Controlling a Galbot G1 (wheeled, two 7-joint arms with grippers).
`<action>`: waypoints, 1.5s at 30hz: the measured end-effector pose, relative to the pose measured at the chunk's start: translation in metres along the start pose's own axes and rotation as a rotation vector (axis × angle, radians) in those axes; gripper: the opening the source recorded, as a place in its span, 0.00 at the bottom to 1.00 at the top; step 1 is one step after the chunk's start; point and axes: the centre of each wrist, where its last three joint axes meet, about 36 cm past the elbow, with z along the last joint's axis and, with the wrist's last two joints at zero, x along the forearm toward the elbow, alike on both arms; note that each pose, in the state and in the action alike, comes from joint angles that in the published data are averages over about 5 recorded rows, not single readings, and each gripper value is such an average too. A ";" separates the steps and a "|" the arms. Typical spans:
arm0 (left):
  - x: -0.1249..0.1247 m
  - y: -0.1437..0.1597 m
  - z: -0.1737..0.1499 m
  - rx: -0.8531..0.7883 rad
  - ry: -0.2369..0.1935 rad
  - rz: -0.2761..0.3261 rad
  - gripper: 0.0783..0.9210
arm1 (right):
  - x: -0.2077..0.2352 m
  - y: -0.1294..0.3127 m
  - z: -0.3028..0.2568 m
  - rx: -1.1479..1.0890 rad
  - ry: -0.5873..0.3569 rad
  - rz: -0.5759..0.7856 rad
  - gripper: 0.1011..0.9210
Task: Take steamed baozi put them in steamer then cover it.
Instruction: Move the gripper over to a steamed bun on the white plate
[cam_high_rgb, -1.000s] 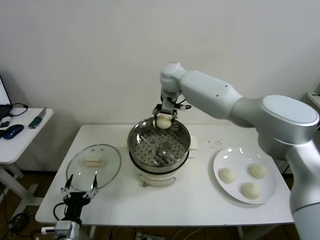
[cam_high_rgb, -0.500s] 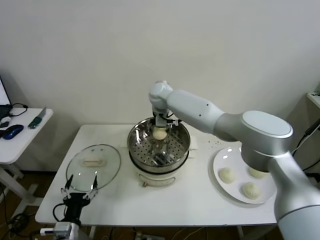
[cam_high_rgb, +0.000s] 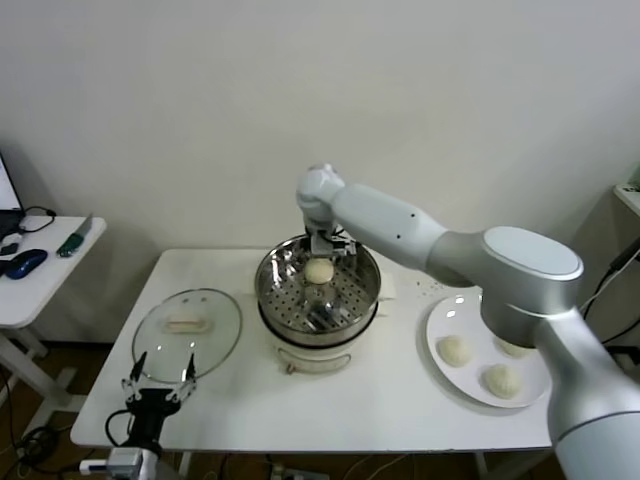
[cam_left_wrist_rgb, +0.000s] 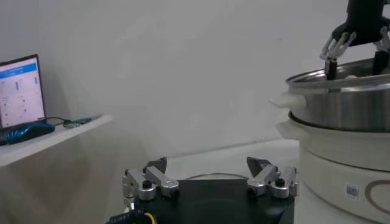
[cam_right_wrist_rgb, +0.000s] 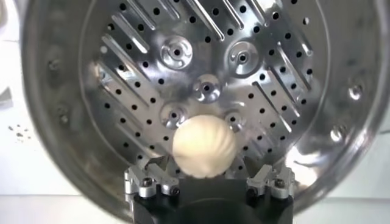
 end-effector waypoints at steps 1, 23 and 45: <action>0.000 0.000 0.000 -0.001 -0.001 0.001 0.88 | 0.006 0.003 0.003 -0.013 -0.001 0.001 0.88; 0.000 -0.008 -0.012 -0.001 -0.028 0.044 0.88 | 0.080 0.231 0.013 -1.013 -0.109 0.093 0.88; 0.006 -0.003 -0.014 -0.014 -0.025 0.033 0.88 | -0.047 0.370 -0.089 -1.432 -0.215 -0.135 0.88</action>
